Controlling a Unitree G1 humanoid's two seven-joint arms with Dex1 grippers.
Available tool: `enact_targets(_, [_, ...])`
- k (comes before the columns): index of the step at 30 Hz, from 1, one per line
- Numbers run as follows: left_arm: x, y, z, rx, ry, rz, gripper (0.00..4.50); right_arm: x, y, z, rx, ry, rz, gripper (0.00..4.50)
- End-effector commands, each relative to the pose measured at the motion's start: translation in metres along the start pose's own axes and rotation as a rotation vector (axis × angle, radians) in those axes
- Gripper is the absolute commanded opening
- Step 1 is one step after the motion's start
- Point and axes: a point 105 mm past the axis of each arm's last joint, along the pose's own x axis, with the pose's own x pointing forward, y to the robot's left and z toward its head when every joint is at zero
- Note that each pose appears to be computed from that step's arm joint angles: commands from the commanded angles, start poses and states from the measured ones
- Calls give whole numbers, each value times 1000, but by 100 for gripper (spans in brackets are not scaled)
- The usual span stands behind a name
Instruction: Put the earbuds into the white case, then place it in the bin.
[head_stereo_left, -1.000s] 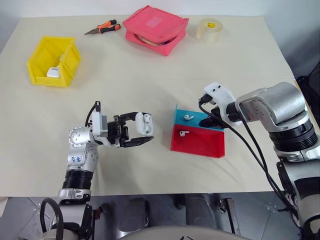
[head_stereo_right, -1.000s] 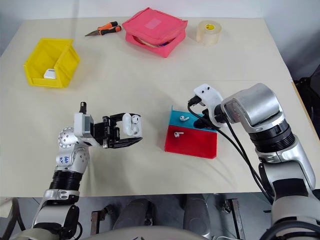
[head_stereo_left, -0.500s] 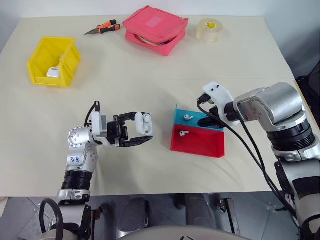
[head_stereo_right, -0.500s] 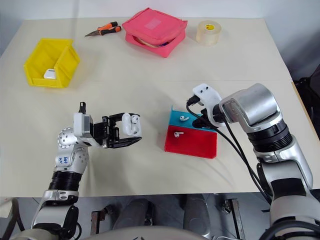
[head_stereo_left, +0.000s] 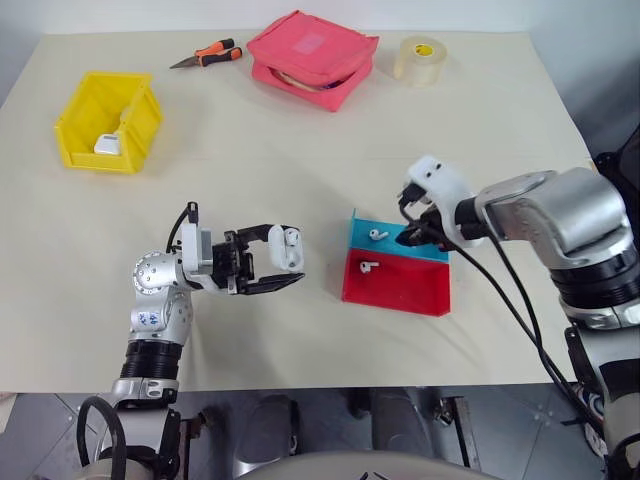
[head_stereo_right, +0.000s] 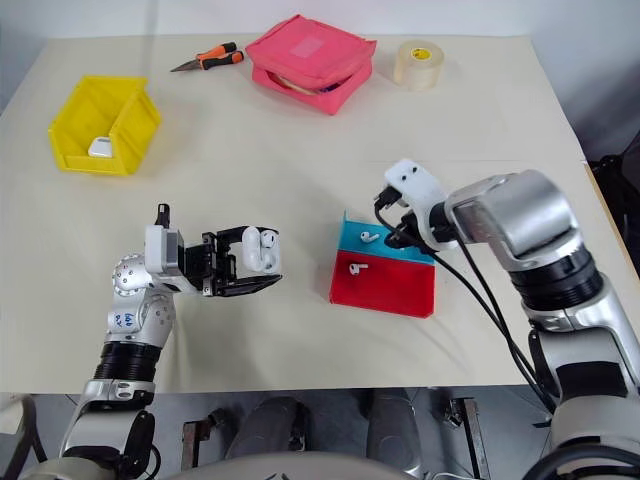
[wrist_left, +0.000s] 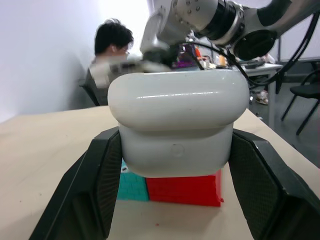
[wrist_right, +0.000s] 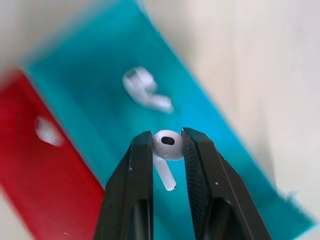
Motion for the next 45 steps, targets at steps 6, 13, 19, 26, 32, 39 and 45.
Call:
enact_targets(6, [10, 5, 16, 24, -45, -115, 279, -33, 48, 39, 18, -388, 271, 47])
enact_targets(13, [23, 11, 16, 3, -70, -197, 279, -34, 85, 45, -34, -587, 366, 47])
enact_targets(19, [24, 17, 15, -3, -62, -217, 279, -36, 84, 46, -112, -639, 290, 47])
enact_targets(26, [21, 19, 14, 4, -47, -198, 279, -19, 50, 23, -211, -424, 124, 47])
enact_targets(32, [21, 17, 12, 10, -50, -170, 279, 7, 13, 4, -273, -205, 26, 47])
enact_targets(39, [16, 11, 12, 19, -44, -132, 279, 16, -5, -10, -328, -85, 23, 47])
enact_targets(45, [13, 9, 12, 22, -41, -107, 279, 15, -21, -24, -365, 4, -10, 47])
